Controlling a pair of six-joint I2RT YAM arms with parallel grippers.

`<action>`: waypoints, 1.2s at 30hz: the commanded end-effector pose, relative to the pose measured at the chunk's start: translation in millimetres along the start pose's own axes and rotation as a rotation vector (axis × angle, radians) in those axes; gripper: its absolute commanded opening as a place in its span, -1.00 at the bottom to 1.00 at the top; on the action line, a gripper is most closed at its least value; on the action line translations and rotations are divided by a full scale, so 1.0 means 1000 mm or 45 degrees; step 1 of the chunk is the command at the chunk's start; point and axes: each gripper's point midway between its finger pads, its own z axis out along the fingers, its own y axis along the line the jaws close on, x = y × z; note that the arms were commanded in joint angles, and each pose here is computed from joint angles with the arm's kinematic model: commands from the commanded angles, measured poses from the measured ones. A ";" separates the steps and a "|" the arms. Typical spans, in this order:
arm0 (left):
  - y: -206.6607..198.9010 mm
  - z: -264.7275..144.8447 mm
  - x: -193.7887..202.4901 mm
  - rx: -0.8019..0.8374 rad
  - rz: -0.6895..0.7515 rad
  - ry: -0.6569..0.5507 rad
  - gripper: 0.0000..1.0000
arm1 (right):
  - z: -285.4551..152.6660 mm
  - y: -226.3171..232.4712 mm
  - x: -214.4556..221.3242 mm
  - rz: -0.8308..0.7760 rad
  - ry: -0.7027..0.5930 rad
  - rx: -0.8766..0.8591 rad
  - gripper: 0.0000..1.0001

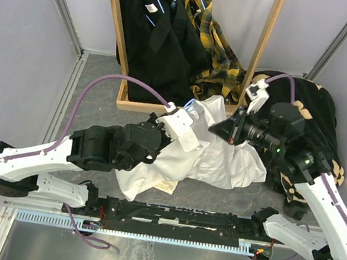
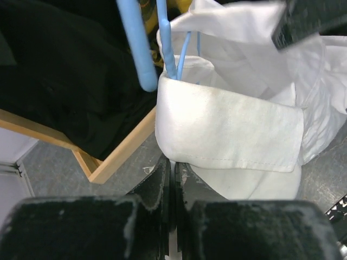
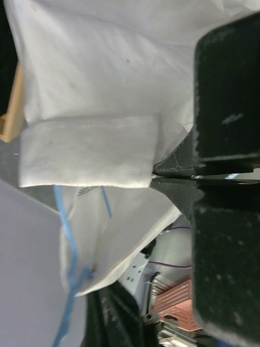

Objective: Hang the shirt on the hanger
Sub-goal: Hang the shirt on the hanger.

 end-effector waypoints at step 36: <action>-0.036 -0.025 -0.006 0.390 -0.308 -0.374 -0.95 | -0.047 0.047 -0.018 -0.843 -0.215 -0.073 0.40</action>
